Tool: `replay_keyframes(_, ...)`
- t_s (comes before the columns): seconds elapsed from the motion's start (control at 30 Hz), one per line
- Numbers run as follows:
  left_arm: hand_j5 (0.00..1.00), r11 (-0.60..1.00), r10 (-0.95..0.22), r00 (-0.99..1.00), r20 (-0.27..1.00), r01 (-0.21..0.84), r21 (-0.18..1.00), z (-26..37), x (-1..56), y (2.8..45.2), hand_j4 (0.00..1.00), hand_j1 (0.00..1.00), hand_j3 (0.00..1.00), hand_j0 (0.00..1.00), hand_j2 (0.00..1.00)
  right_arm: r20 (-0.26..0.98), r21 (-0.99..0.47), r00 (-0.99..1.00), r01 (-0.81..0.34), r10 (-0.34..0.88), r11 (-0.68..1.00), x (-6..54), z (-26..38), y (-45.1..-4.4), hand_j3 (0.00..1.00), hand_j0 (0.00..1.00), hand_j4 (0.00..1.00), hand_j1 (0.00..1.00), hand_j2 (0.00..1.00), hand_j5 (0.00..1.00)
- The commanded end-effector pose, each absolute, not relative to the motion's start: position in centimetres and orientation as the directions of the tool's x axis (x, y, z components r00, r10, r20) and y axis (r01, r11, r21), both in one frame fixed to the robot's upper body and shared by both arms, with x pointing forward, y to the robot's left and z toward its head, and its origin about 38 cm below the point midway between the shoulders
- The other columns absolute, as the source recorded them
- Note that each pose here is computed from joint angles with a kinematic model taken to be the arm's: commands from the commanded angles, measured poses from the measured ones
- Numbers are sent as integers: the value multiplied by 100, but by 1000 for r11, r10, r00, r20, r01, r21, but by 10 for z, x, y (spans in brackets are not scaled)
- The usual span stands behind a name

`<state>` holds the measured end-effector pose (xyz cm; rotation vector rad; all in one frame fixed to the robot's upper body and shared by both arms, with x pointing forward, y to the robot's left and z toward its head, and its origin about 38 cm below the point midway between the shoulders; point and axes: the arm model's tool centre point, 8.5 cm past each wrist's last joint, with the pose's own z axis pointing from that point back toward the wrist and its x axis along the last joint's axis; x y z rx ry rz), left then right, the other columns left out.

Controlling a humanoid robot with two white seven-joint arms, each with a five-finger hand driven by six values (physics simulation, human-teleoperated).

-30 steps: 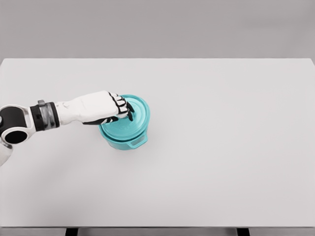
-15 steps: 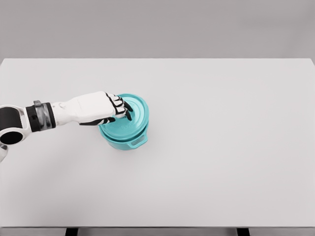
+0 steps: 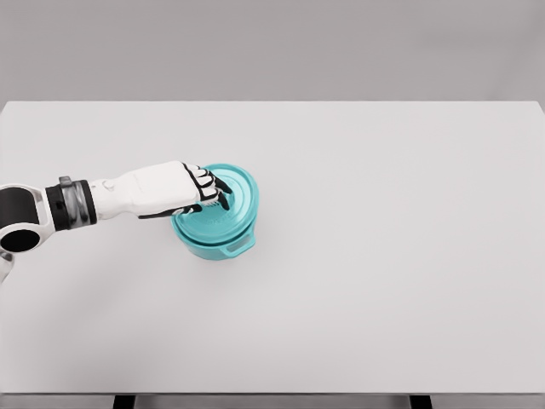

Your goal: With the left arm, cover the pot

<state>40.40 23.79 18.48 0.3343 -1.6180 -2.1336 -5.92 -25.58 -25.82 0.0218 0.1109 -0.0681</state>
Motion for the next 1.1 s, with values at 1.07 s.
replay_keyframes(1.07,42,-247,-476,-876,82,222,943,185,397,250,42,42,42,42,42,-112,18,992,69,-66,997,-59,-258,-256,100,100,100,100,100,100)
